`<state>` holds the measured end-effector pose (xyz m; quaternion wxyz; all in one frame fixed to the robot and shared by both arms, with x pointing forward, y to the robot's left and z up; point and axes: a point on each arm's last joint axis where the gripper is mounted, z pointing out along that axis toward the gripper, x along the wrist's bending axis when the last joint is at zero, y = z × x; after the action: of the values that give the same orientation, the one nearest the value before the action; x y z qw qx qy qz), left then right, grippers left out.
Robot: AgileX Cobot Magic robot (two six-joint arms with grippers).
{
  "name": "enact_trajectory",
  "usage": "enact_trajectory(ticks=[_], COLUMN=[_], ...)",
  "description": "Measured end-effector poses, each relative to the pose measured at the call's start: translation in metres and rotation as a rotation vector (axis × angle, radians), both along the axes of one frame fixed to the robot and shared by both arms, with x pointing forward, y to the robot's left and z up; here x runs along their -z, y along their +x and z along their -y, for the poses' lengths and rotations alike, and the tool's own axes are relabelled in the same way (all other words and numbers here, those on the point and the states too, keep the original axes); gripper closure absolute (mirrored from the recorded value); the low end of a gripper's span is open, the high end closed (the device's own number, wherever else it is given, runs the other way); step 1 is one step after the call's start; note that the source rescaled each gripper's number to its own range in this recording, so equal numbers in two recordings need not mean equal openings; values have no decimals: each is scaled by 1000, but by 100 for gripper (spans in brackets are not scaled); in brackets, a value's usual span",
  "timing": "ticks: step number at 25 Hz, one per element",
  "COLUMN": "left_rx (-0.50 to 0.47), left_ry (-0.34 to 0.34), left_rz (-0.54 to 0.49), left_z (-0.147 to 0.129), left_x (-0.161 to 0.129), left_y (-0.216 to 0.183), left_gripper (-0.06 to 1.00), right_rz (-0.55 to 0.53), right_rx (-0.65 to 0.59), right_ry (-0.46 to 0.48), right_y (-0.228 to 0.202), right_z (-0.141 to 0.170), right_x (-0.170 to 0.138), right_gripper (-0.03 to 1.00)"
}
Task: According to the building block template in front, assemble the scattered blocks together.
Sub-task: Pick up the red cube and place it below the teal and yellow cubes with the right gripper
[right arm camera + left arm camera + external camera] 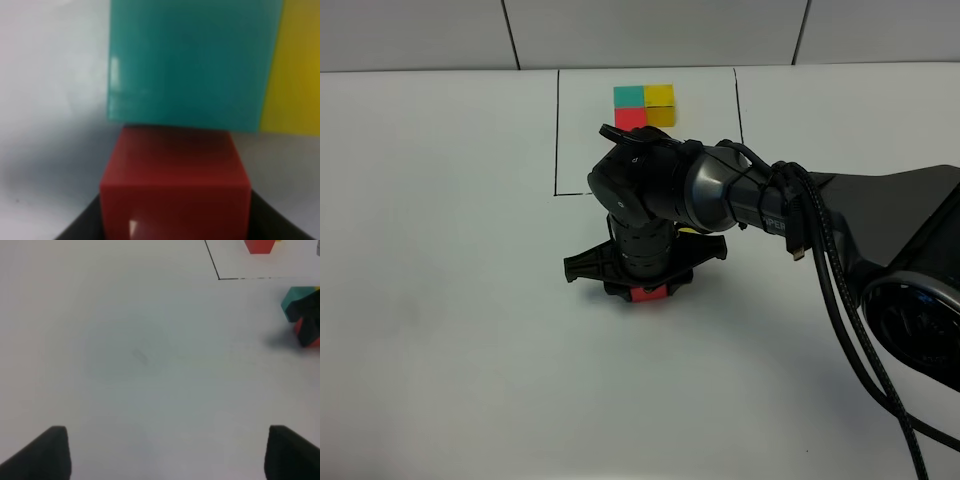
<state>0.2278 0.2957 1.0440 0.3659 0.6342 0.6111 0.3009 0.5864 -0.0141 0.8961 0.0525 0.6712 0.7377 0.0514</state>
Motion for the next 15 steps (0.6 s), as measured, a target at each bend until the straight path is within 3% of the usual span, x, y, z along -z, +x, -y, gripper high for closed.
enact_trajectory(ticks=[15], left_rx=[0], left_ry=[0], left_rz=[0], left_z=[0], left_x=[0], left_y=[0], left_gripper=[19], right_rz=[-14], right_rx=[72], right_ry=[37], right_y=[0], right_z=[-3], right_x=[3], right_gripper=[96])
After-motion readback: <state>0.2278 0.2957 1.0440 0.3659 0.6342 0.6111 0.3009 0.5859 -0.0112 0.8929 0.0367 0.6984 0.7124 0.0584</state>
